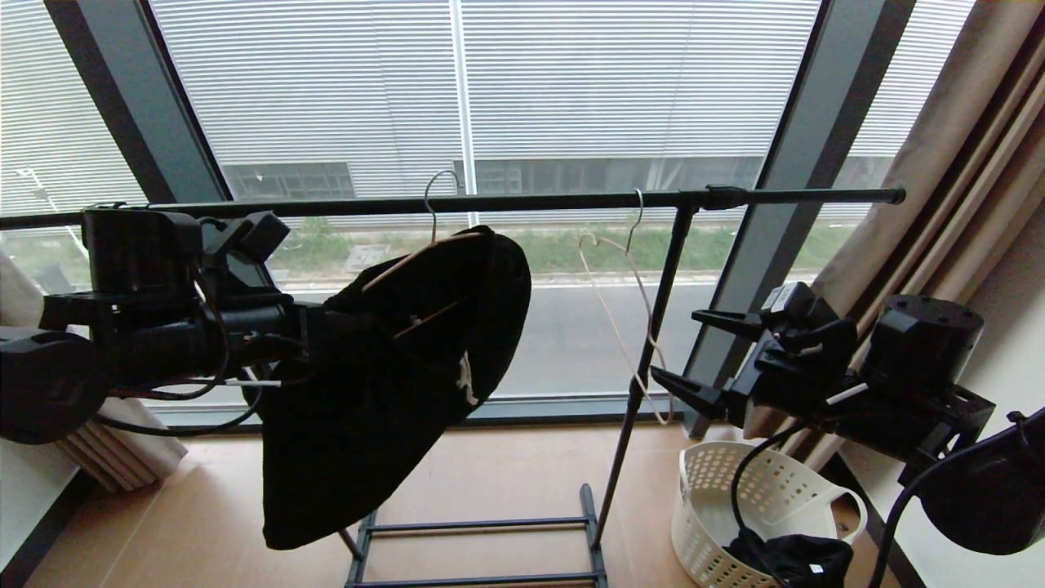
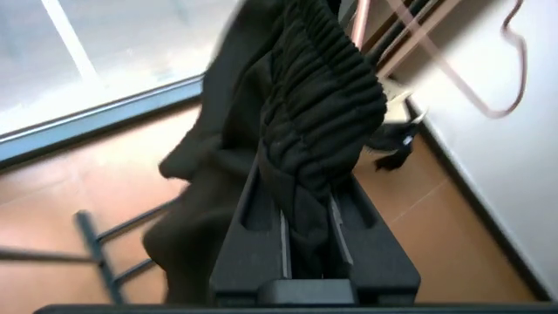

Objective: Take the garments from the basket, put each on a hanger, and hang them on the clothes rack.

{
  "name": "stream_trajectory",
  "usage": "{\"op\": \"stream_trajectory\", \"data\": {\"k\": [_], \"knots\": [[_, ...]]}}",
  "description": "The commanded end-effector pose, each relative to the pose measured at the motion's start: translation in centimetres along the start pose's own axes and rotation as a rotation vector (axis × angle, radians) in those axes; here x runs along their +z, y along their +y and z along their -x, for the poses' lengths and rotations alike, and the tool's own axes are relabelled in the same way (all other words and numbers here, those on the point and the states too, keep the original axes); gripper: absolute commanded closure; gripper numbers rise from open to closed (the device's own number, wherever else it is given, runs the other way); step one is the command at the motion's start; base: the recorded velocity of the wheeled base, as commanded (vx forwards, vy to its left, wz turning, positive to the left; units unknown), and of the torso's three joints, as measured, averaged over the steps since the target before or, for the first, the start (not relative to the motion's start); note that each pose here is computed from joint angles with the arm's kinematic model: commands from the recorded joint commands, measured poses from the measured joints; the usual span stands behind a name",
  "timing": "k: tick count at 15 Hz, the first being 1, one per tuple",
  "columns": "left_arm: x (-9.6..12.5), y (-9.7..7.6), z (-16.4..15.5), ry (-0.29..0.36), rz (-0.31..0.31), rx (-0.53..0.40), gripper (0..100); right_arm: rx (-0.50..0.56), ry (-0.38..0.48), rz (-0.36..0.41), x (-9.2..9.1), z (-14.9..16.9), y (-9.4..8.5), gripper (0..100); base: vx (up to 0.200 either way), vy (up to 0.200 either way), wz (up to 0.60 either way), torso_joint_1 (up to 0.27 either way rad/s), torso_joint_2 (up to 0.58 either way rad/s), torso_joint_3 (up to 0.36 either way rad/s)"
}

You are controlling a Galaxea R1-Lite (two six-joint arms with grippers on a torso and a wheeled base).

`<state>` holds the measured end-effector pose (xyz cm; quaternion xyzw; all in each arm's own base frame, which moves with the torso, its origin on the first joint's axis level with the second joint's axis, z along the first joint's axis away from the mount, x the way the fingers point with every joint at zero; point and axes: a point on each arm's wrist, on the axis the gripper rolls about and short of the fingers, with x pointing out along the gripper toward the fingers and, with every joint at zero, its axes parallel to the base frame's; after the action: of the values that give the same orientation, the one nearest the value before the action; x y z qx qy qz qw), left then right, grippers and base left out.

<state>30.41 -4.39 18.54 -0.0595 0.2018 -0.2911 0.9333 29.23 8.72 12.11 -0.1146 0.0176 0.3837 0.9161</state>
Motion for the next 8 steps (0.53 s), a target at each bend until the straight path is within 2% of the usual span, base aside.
{"op": "stream_trajectory", "data": {"k": [1,5,8], "knots": [[-0.1,0.3,-1.8,0.018,0.022,-0.014,100,0.003,0.002,-0.001,-0.1,-0.1,0.0,0,0.000,0.000,0.00,0.000,0.00,0.000],[0.3,0.7,-3.8,0.000,0.035,-0.029,100,0.003,0.002,-0.001,-0.1,-0.1,0.0,0,0.000,0.000,0.00,0.000,0.00,0.000],[-0.7,1.2,-6.2,-0.059,0.009,0.023,100,0.003,0.004,-0.002,-0.1,-0.1,0.0,0,0.000,0.000,0.00,0.000,0.00,0.000]]}}
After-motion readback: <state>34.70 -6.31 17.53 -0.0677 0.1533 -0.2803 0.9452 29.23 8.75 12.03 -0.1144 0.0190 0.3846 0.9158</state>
